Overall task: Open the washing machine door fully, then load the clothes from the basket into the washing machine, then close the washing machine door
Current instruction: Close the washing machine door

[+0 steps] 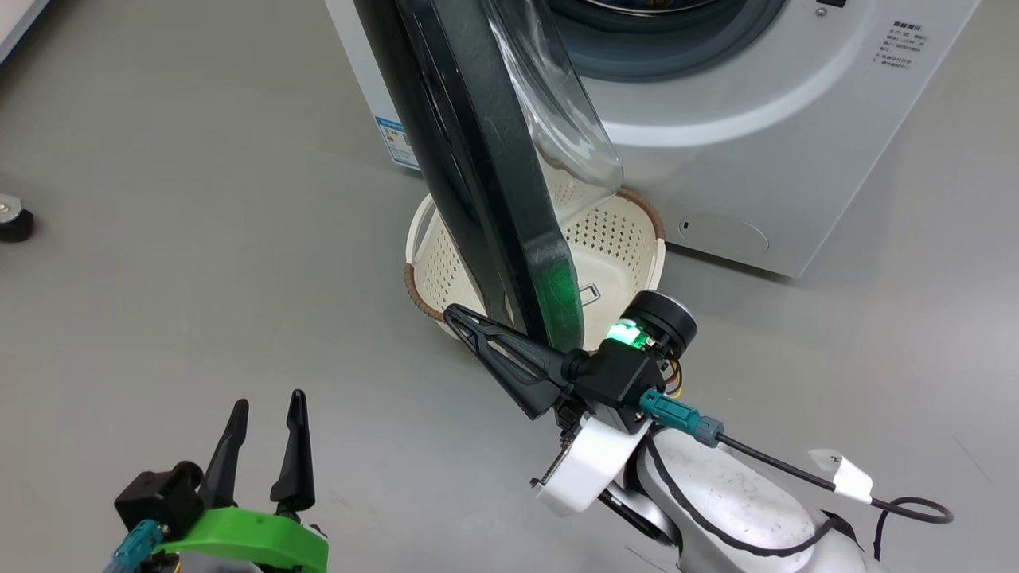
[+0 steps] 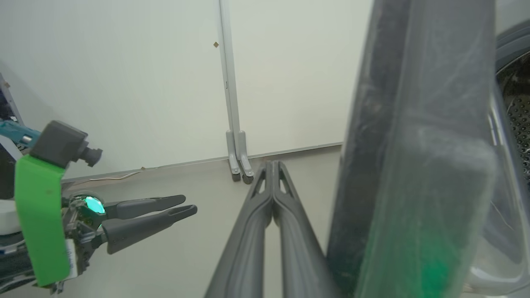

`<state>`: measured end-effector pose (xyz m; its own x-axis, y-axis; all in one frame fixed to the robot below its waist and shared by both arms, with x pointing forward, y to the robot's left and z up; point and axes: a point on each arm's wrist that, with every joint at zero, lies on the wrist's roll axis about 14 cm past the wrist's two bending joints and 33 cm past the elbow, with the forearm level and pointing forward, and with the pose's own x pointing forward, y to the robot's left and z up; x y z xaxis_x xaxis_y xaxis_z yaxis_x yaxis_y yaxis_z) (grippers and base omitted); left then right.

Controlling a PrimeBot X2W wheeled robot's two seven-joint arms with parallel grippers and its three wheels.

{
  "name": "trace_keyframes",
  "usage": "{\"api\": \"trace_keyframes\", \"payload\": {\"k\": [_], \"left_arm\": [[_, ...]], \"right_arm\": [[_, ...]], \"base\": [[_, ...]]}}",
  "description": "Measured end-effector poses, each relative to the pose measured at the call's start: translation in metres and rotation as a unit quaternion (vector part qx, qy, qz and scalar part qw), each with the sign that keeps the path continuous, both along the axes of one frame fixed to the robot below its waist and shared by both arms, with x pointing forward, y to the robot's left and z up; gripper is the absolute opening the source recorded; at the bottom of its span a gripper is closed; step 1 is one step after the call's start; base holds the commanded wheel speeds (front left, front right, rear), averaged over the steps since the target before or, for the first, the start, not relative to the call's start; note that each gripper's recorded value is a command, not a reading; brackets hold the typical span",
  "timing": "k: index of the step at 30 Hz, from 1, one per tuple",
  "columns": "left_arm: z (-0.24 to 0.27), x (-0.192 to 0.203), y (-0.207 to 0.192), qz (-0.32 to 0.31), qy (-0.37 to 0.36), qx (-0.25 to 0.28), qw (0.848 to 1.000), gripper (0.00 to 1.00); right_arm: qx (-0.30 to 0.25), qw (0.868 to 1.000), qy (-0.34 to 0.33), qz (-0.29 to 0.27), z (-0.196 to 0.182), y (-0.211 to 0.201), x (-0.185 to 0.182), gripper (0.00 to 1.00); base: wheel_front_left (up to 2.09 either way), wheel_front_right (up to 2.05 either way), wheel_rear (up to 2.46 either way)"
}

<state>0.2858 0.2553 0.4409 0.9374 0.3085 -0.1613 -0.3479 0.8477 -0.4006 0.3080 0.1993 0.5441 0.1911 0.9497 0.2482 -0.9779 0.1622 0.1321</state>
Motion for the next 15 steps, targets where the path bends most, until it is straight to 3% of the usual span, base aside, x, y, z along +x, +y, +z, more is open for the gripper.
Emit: {"api": "trace_keyframes", "payload": {"k": [15], "left_arm": [[-0.004, 0.012, -0.002, -0.008, 0.002, -0.006, 1.000, 1.00]], "right_arm": [[0.001, 0.999, 0.018, -0.033, -0.006, -0.010, 0.026, 0.00]], "base": [[0.00, 0.00, 0.00]]}}
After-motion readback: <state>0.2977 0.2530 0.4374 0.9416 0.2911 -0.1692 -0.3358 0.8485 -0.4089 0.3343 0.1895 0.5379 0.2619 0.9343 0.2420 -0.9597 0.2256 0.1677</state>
